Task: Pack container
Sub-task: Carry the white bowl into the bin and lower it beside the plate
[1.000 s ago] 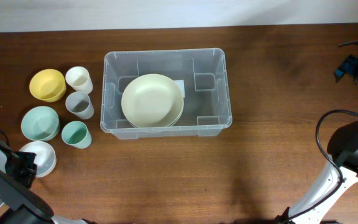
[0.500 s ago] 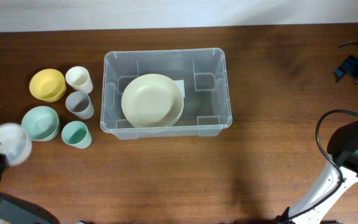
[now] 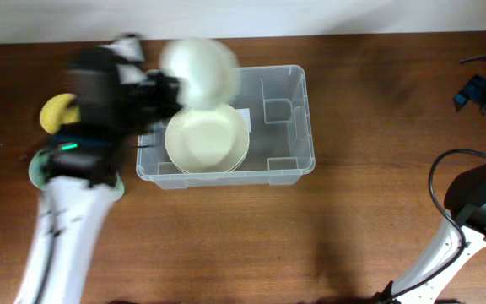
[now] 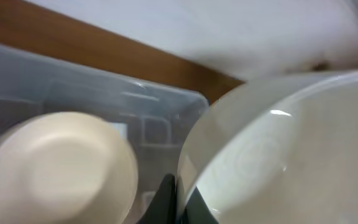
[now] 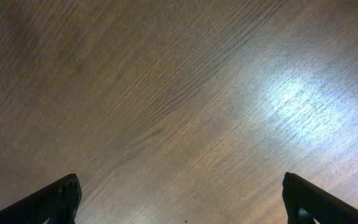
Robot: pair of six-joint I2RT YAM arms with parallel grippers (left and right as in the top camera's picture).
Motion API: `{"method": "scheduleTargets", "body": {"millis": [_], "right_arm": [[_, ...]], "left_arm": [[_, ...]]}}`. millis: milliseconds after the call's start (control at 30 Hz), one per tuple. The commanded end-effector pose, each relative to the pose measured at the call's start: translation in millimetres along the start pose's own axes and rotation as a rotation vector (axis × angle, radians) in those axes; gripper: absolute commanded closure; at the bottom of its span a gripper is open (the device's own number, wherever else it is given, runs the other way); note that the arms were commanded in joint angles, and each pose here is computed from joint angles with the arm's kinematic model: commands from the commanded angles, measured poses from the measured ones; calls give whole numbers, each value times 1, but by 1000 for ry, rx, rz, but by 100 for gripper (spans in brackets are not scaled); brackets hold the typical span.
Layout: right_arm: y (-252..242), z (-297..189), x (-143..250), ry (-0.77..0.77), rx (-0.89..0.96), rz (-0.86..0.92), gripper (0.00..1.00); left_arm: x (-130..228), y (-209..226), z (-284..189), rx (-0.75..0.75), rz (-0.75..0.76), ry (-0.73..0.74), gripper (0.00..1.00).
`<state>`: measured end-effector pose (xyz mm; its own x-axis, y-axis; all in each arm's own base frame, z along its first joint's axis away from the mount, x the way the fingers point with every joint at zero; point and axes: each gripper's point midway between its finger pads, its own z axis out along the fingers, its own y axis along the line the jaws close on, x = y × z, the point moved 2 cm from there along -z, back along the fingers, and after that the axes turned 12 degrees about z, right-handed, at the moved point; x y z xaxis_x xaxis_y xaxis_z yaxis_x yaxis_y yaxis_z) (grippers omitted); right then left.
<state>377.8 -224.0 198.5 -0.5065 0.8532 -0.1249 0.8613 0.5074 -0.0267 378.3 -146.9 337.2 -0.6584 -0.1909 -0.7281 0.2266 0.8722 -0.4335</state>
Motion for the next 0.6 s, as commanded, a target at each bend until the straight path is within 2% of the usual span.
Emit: {"method": "scheduleTargets", "body": {"millis": [0,100,233,433,567], "right_arm": [[-3,-8,0,-22,1,9,1],[-3,-8,0,-22,1,9,1],[-3,-8,0,-22,1,9,1],[-3,-8,0,-22,1,9,1],[-3,-8,0,-22,1,9,1]], "left_arm": [[23,-19,59,-84,71,33,99],[53,-33,112,-61,111,100,99],[82,-22,161,-110,130,155,99],[103,9,189,-230,140,193,99],[108,13,196,-243,165,201,99]]}}
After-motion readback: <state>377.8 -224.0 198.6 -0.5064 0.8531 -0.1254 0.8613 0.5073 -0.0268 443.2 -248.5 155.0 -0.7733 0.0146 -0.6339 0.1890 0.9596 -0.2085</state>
